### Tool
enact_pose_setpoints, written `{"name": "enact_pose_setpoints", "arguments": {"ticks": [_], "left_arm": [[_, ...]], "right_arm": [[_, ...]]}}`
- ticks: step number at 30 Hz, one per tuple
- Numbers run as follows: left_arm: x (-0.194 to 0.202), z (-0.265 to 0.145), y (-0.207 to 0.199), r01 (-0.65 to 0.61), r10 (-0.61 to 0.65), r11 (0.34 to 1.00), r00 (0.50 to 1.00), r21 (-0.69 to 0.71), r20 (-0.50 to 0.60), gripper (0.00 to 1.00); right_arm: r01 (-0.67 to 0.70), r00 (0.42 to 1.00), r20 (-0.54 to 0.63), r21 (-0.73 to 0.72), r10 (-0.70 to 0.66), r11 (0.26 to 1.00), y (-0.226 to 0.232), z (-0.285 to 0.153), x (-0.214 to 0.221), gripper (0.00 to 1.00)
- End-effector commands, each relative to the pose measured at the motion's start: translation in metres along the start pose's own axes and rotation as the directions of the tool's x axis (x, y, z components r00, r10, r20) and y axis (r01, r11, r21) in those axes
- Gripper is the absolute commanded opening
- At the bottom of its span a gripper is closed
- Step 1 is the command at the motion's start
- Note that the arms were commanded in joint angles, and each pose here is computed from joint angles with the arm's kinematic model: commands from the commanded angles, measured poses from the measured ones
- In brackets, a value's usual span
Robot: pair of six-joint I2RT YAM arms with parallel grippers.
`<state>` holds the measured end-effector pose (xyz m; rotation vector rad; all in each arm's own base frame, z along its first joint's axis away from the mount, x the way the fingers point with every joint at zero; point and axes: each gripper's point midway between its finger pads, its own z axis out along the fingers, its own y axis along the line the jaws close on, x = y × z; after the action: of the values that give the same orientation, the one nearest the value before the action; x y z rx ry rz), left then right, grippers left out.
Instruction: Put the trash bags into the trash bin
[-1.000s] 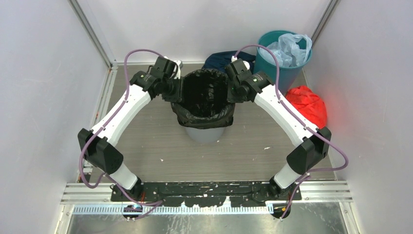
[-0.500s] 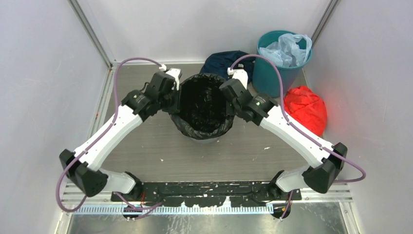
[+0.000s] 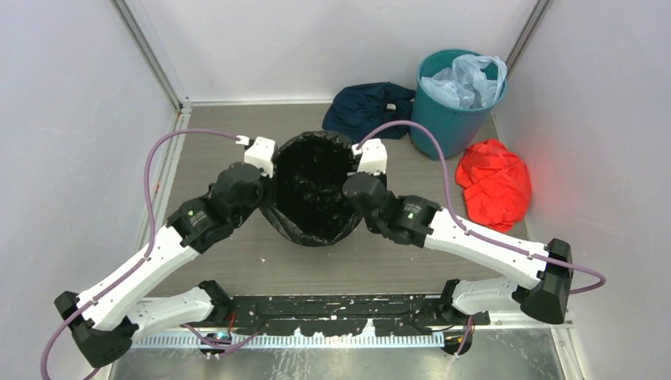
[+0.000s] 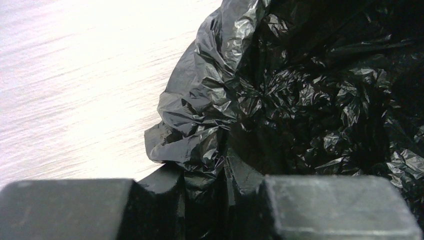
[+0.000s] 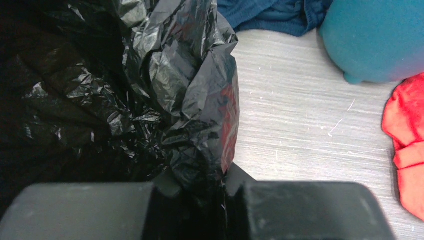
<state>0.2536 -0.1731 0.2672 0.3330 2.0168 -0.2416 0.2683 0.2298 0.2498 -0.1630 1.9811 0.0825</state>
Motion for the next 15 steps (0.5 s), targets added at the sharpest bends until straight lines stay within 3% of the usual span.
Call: {"name": "enact_pose_setpoints", "arguments": {"ticks": [1, 15], "left_arm": [[-0.052, -0.021, -0.046, -0.043, -0.012, 0.979, 0.964, 0.2, 0.266, 0.01], [-0.01, -0.041, -0.051, -0.07, -0.037, 0.957, 0.932, 0.282, 0.36, 0.01]], "right_arm": [[0.089, 0.989, 0.115, 0.026, -0.091, 0.996, 0.022, 0.004, 0.006, 0.01], [0.071, 0.959, 0.27, 0.07, -0.087, 0.995, 0.027, -0.022, 0.031, 0.01]]}}
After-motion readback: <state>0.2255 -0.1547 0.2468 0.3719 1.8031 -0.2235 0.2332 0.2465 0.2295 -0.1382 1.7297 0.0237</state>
